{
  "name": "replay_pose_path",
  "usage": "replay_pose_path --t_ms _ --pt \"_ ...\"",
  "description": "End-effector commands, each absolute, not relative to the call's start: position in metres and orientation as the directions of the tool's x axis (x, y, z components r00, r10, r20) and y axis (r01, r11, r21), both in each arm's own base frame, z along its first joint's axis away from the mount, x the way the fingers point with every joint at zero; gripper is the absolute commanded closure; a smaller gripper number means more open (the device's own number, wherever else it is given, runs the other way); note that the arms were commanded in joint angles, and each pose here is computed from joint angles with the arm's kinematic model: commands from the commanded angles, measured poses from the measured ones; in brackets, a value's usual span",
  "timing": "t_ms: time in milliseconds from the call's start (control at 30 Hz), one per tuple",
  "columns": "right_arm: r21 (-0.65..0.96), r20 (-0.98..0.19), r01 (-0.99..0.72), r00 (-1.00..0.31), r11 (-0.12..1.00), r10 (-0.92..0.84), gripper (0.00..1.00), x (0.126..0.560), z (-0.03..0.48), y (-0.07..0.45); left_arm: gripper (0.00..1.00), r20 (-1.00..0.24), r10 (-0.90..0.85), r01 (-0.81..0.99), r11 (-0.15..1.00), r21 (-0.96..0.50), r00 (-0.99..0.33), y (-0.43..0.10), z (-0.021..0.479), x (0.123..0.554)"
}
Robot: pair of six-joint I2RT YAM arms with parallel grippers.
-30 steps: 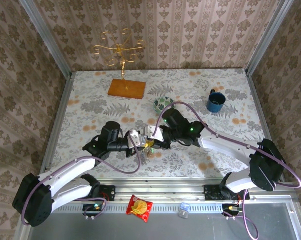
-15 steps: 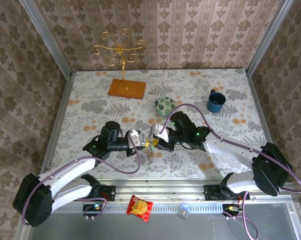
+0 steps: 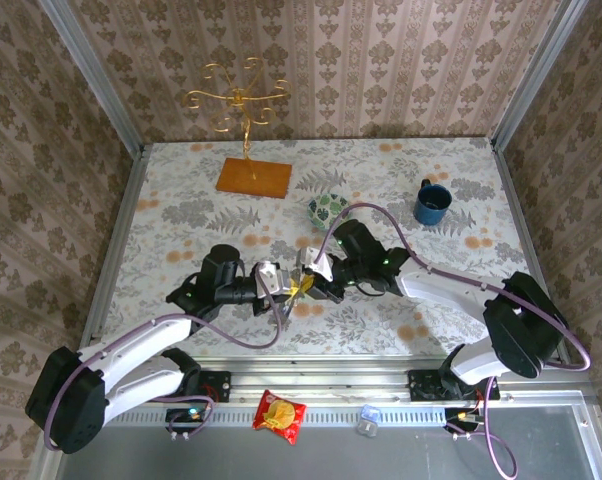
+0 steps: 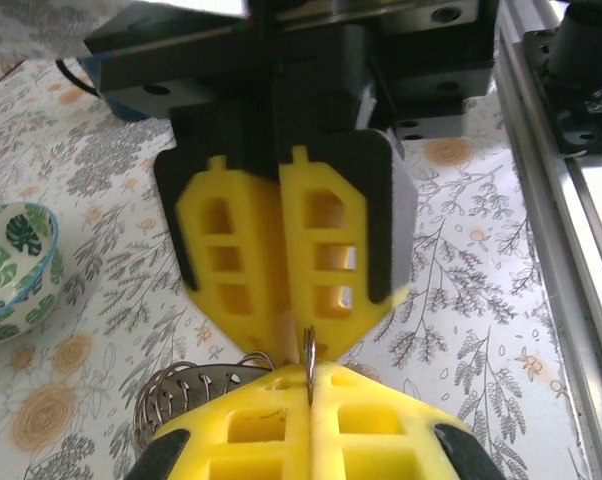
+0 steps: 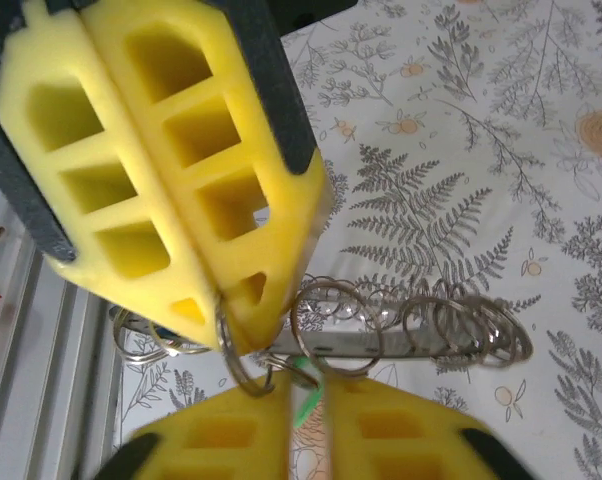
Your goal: Put the keys on the keyring
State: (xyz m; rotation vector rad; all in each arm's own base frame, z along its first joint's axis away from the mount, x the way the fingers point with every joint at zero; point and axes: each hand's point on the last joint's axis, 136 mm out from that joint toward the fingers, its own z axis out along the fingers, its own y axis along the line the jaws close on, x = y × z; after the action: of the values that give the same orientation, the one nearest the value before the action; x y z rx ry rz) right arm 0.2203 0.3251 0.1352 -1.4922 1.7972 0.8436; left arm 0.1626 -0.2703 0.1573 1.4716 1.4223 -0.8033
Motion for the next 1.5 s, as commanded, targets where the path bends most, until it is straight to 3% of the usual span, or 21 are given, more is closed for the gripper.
replay_pose_path --t_ms 0,333,833,967,1100,1300,1367,1467 --pt "0.068 -0.844 -0.986 -0.137 0.149 -0.519 0.75 0.225 0.151 0.326 1.00 -0.929 0.324 0.979 0.041 0.200 0.177 -0.275 0.173 0.155" --pt "0.047 -0.867 -0.984 -0.127 0.173 -0.483 0.65 0.209 0.153 0.307 1.00 -0.959 0.255 0.981 0.115 0.158 0.124 -0.276 0.177 0.163" --pt "0.005 -0.873 -0.973 -0.116 0.229 -0.475 0.62 0.219 0.138 0.329 1.00 -0.982 0.178 0.976 0.195 0.091 0.056 -0.277 0.186 0.172" --pt "-0.019 -0.862 -0.965 -0.117 0.262 -0.494 0.68 0.227 0.126 0.330 1.00 -0.984 0.172 0.976 0.200 0.090 0.056 -0.277 0.187 0.172" --pt "-0.048 -0.856 -0.961 -0.101 0.273 -0.507 0.83 0.230 0.127 0.327 1.00 -0.982 0.177 0.974 0.205 0.095 0.058 -0.275 0.186 0.173" --pt "-0.086 -0.860 -0.959 -0.066 0.270 -0.506 0.92 0.228 0.143 0.321 1.00 -0.980 0.188 0.973 0.204 0.109 0.070 -0.274 0.186 0.172" --pt "-0.088 -0.859 -0.957 -0.066 0.275 -0.508 0.88 0.228 0.143 0.320 1.00 -0.979 0.189 0.973 0.203 0.112 0.074 -0.274 0.186 0.172" --pt "-0.081 -0.856 -0.956 -0.078 0.282 -0.511 0.68 0.228 0.140 0.319 1.00 -0.979 0.187 0.972 0.203 0.115 0.076 -0.275 0.187 0.172"
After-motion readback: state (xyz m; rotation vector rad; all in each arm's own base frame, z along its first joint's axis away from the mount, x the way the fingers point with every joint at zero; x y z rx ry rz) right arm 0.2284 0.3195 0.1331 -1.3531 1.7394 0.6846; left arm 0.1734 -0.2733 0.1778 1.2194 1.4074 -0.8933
